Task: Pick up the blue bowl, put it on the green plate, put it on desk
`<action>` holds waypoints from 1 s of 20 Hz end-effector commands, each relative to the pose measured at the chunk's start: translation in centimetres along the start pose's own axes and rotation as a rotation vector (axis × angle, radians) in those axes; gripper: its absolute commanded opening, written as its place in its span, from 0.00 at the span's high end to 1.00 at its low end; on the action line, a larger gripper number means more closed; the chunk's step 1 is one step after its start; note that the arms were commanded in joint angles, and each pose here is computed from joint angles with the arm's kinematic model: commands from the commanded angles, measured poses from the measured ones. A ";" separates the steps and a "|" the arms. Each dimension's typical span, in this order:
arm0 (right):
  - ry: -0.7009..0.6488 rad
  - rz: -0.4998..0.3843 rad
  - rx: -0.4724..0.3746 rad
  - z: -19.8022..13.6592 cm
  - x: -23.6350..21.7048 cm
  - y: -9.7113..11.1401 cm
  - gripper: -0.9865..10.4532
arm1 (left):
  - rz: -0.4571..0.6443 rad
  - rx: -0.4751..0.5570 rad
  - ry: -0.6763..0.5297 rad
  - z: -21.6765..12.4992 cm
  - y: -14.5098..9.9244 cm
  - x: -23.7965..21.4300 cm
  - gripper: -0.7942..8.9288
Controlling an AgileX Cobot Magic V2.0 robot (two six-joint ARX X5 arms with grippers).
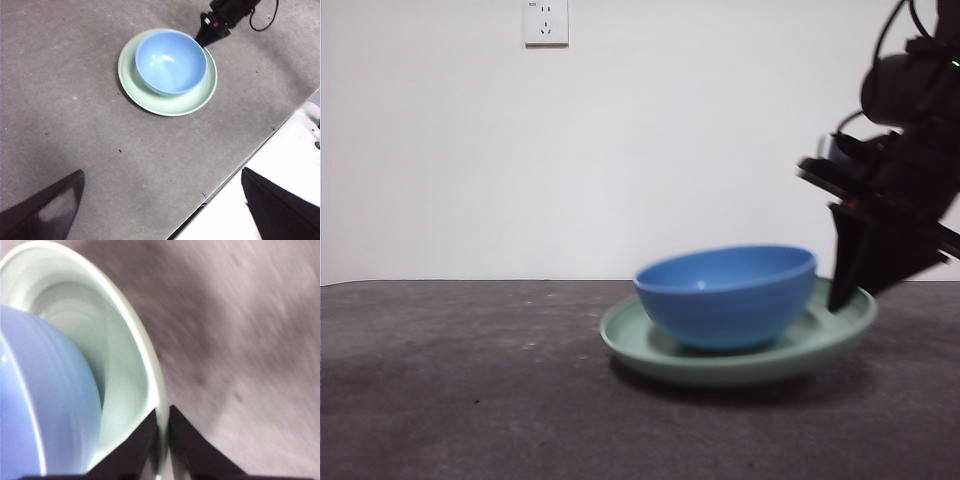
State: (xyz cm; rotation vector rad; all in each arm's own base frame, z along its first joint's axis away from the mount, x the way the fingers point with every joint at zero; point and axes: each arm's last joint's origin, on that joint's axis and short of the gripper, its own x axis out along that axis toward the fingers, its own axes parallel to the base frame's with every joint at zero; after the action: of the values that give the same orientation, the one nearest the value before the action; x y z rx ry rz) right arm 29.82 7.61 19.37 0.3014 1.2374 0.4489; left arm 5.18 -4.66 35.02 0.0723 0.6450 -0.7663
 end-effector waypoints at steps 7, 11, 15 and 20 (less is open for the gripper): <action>0.000 0.083 -0.035 1.2 2.2 5.2 0.90 | -0.009 0.005 -0.030 0.5 -0.2 -0.5 0.40; 0.073 0.088 -0.055 0.5 5.3 6.2 0.90 | -0.009 0.005 -0.029 0.5 -0.2 -0.5 0.40; 0.105 0.085 -0.051 0.1 7.2 6.4 0.90 | -0.008 0.005 -0.029 0.5 -0.2 -0.5 0.40; 0.086 0.053 -0.058 0.2 7.2 6.3 0.70 | -0.008 0.005 -0.029 0.5 -0.2 -0.5 0.40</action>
State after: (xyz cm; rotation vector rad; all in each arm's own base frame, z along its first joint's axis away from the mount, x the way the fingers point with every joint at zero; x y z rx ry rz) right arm 30.39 16.24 16.30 0.2685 1.3107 0.5475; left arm 5.18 -4.66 35.02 0.0723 0.6450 -0.7663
